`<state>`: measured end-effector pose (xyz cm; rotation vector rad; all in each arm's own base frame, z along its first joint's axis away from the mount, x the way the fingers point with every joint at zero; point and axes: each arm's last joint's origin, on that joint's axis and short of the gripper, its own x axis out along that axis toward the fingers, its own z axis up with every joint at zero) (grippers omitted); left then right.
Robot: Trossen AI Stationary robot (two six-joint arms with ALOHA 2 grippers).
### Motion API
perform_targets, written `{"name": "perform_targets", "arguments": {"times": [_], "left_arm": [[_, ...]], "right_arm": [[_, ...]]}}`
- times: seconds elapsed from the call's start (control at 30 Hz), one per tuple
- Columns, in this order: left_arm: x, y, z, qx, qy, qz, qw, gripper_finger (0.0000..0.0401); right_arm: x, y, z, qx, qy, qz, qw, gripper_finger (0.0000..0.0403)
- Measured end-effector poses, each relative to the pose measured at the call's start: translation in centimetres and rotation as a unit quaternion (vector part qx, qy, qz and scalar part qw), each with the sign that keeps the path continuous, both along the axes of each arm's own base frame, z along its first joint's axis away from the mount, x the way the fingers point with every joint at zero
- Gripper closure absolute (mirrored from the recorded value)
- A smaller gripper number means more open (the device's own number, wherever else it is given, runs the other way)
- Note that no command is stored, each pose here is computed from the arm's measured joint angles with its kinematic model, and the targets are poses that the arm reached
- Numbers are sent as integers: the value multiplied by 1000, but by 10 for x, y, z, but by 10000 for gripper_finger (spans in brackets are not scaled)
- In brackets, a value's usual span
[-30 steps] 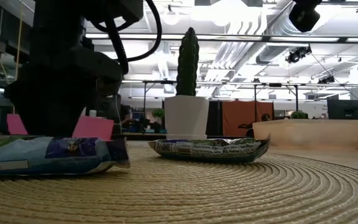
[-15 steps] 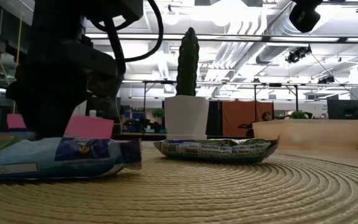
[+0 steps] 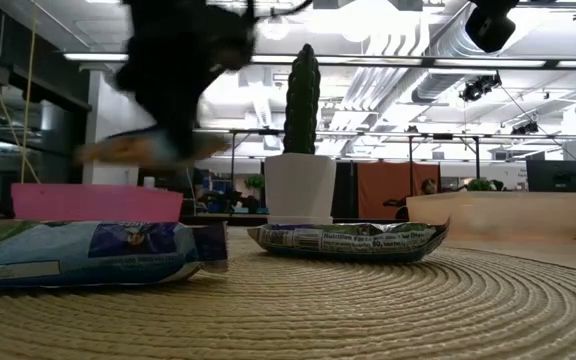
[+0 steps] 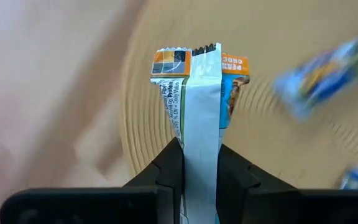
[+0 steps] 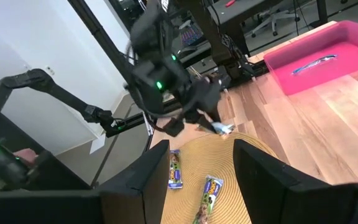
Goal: Pick and place Granola Bars by type
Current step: Put the yellow granola bar into the orange bin
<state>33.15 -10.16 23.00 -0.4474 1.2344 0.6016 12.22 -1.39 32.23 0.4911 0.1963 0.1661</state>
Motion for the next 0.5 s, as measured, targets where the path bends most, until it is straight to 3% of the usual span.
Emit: {"name": "perform_targets", "arguments": {"times": [0.23,0.5], "left_arm": [[28,21,63,113,-106,-46,987,345],[44,50,158,224,-235,-75,943,345]], "right_arm": [[0,0,0,0,-2,0,1000,242],[1,-1,3,-18,-19,-14,1000,242]]}}
